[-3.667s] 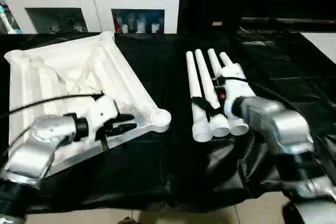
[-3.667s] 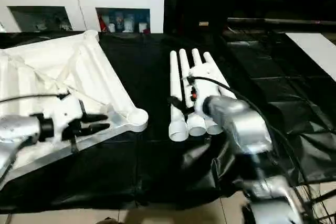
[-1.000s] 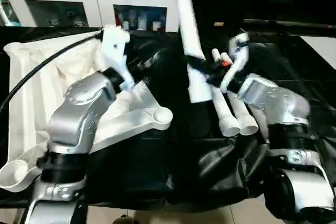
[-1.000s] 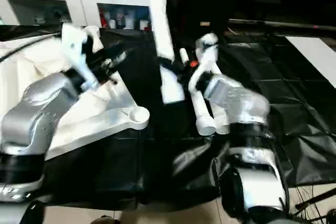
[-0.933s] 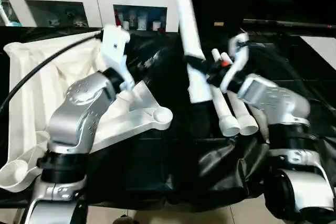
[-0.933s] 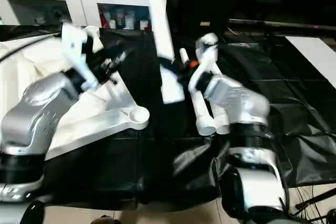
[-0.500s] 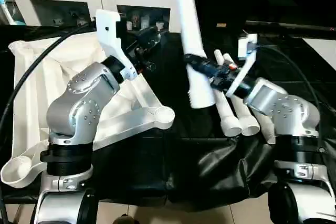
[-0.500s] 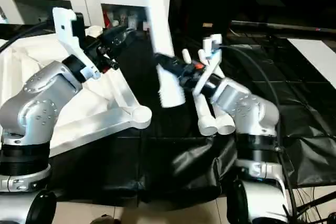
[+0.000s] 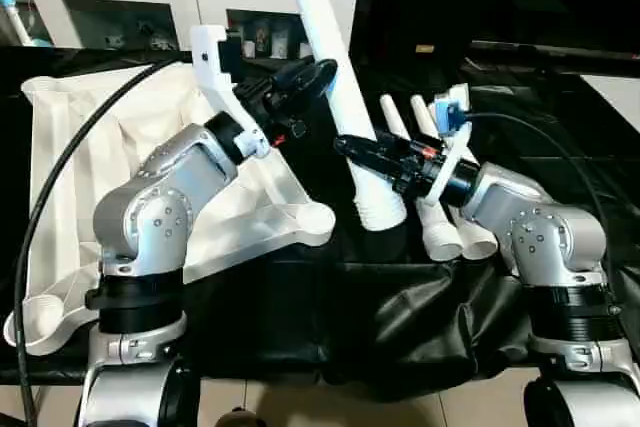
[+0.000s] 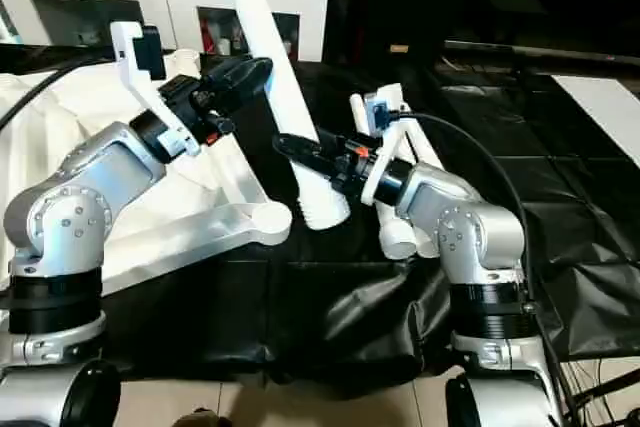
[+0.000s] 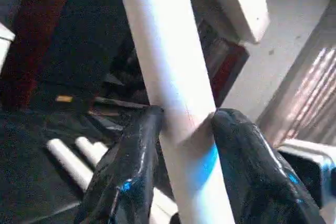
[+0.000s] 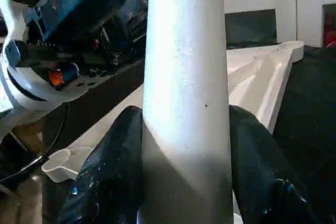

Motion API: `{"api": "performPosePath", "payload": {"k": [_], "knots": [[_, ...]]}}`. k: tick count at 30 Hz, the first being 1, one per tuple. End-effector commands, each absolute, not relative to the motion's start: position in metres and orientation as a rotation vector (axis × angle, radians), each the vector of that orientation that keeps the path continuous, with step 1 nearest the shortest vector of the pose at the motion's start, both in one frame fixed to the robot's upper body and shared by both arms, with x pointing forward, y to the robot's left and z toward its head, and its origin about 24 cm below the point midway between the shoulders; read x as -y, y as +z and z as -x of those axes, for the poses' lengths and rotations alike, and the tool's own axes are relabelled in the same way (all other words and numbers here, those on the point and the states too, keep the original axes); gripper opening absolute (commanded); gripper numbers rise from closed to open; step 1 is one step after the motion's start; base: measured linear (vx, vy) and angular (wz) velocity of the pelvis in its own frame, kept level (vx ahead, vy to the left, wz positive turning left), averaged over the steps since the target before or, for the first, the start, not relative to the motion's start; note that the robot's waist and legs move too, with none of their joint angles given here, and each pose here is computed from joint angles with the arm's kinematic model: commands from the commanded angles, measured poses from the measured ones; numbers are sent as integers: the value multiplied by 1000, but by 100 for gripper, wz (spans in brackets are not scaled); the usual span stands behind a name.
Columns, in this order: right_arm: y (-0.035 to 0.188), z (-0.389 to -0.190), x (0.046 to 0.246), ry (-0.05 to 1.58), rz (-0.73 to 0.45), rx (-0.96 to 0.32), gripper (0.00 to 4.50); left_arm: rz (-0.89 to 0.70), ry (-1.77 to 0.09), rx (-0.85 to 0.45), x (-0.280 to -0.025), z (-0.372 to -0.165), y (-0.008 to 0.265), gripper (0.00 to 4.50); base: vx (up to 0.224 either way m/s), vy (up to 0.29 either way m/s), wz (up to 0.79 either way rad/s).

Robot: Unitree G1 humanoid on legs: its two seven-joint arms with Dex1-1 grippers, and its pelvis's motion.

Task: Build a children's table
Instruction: Rotate table base

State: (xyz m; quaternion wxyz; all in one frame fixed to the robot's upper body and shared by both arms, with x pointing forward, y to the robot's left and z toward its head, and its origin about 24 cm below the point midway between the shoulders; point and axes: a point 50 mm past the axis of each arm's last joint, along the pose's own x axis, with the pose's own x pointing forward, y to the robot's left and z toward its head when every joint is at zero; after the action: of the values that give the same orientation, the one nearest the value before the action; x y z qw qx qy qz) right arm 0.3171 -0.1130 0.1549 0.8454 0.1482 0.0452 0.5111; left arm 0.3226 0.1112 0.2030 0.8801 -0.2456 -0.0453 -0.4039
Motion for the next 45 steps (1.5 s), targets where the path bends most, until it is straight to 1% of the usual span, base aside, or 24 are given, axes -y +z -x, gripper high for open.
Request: {"api": "performPosePath", "payload": {"k": [1,2,3,4,6,11,12,13,16,19,24,29,30,31,33,34,35,36,39,40,45], "knots": [[158,-311,103,1143,-265,-77,184,534,-938,102,-99,-317,213,226,0,0,0],[157,-311,103,1143,-260,-78,184,546,-957,94,-98,-316,213,226,0,0,0],[157,-310,102,1149,-252,-78,184,536,-968,83,-96,-314,212,250,0,0,0],[156,-309,100,1155,-242,-77,184,525,-975,71,-95,-313,211,250,0,0,0],[156,-307,99,1163,-233,-75,184,514,-978,63,-93,-313,210,269,0,0,0],[156,-308,98,1158,-226,-70,183,518,-975,43,-93,-314,209,264,0,0,0],[156,-308,98,1157,-225,-69,183,521,-975,40,-93,-314,209,238,0,0,0],[156,-308,98,1158,-222,-68,183,529,-970,32,-94,-314,209,231,0,0,0],[157,-308,97,1160,-218,-64,183,539,-978,3,-94,-315,207,227,0,0,0],[157,-308,97,1159,-216,-63,183,543,-986,-3,-94,-314,206,199,0,0,0],[157,-309,95,1155,-211,-60,183,539,-1011,-3,-95,-312,207,187,0,0,0],[157,-311,94,1137,-183,-58,183,523,-1008,23,-97,-313,210,186,0,0,0],[156,-312,94,1133,-186,-63,239,499,-1009,32,-99,-313,211,186,0,0,0],[156,-312,94,1134,-198,-73,253,478,-1014,36,-99,-314,212,186,0,0,0],[156,-312,94,1139,-214,-87,260,442,-1033,33,-100,-313,213,186,0,0,0],[156,-313,94,1144,-208,-95,273,411,-1051,27,-100,-312,213,185,0,0,0],[157,-312,94,1155,-196,-104,273,365,-1084,14,-99,-311,212,185,0,0,0],[157,-313,95,1158,-193,-105,295,354,-1094,10,-98,-310,212,185,0,0,0],[161,-312,97,1179,-201,-113,303,309,-1146,2,-96,-308,213,184,0,0,0],[162,-311,98,1196,-205,-121,316,294,-1160,0,-95,-307,214,184,0,0,0],[162,-300,102,1326,-174,-205,318,225,-1259,20,-93,-304,221,184,0,0,0]]}}
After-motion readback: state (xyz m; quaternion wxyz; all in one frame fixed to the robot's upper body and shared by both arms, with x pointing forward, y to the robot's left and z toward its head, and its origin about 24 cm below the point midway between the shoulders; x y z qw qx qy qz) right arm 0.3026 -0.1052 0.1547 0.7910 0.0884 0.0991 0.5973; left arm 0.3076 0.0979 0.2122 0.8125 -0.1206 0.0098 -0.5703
